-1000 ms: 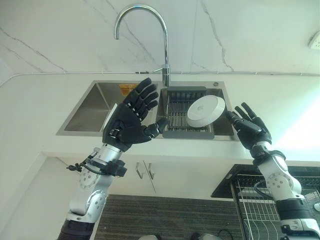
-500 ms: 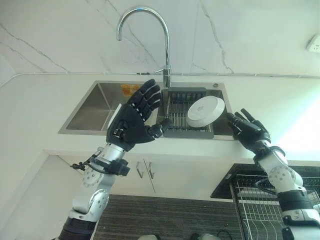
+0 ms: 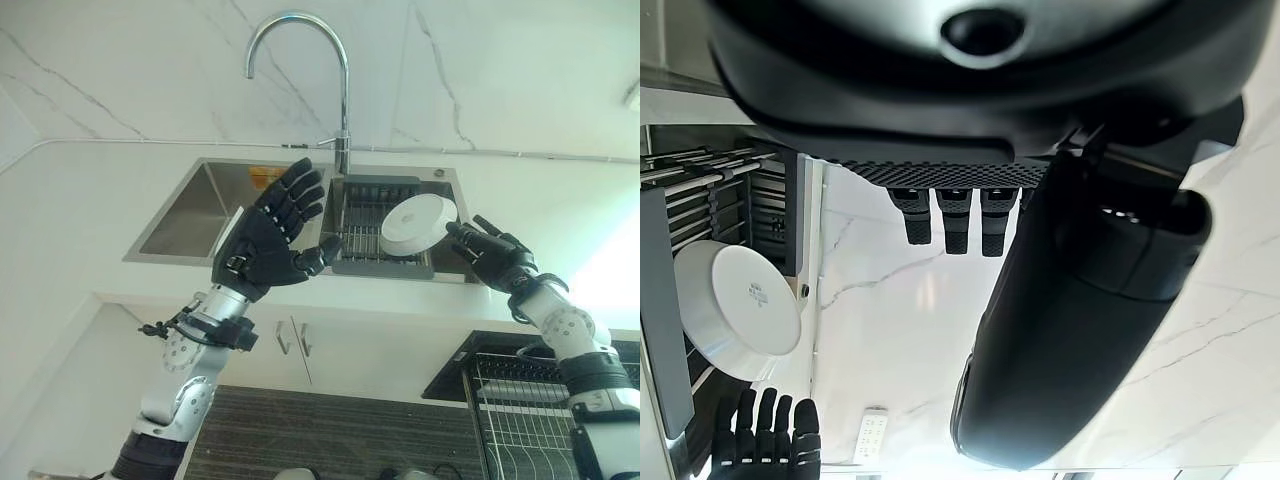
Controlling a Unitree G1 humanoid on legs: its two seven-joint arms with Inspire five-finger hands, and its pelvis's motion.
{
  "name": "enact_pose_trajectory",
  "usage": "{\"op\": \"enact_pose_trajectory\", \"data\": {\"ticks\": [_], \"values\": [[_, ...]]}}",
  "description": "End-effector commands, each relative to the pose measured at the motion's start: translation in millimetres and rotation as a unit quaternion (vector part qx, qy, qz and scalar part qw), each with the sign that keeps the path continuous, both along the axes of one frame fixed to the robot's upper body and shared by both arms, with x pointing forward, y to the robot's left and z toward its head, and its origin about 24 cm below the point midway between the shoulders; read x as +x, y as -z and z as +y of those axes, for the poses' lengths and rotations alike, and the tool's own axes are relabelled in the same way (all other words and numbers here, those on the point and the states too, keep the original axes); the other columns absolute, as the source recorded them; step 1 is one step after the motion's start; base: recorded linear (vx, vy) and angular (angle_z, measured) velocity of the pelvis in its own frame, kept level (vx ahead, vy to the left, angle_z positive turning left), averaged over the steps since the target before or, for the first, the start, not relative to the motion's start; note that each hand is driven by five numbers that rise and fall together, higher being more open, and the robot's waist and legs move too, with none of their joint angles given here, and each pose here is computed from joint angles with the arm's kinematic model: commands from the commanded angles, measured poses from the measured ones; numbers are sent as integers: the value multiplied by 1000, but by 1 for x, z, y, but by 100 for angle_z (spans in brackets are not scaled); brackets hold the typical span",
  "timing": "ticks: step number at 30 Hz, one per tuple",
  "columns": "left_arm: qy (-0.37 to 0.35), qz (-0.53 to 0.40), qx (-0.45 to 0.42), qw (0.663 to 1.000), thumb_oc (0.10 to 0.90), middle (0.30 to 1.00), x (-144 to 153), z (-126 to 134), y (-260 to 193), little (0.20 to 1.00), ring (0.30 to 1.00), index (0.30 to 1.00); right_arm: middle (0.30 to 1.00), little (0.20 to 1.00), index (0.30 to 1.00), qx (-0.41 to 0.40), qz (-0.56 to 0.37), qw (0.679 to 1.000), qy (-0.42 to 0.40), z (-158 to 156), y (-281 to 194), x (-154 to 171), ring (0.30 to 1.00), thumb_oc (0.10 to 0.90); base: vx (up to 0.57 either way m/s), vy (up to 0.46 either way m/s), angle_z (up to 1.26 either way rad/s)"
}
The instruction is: Place the dishes in the dishwasher.
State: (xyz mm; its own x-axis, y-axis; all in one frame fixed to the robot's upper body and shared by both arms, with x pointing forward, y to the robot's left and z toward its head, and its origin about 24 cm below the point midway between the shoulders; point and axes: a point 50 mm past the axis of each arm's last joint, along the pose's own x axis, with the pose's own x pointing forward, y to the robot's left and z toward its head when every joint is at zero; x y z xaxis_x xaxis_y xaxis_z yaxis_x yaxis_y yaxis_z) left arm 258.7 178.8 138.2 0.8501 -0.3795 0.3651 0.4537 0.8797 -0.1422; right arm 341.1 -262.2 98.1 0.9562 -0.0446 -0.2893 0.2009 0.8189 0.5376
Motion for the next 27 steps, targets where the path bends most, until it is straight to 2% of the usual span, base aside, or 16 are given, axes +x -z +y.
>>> {"op": "enact_pose_trajectory", "data": {"ticks": [1, 16, 27], "values": [[17, -109, -16, 994, 800, 900, 1, -2, -48, 900, 900, 900, 900, 900, 900, 29, -106, 994, -7, -6, -63, 18, 900, 800, 15, 23, 4], [30, -101, -13, 994, 800, 900, 3, -5, -48, 900, 900, 900, 900, 900, 900, 69, -68, 995, -1, -10, -60, 26, 900, 800, 2, 2, 0], [35, -92, -11, 995, 800, 900, 3, -5, -46, 900, 900, 900, 900, 900, 900, 64, -51, 997, -17, -8, -67, 35, 900, 800, 3, 1, 1]]}}
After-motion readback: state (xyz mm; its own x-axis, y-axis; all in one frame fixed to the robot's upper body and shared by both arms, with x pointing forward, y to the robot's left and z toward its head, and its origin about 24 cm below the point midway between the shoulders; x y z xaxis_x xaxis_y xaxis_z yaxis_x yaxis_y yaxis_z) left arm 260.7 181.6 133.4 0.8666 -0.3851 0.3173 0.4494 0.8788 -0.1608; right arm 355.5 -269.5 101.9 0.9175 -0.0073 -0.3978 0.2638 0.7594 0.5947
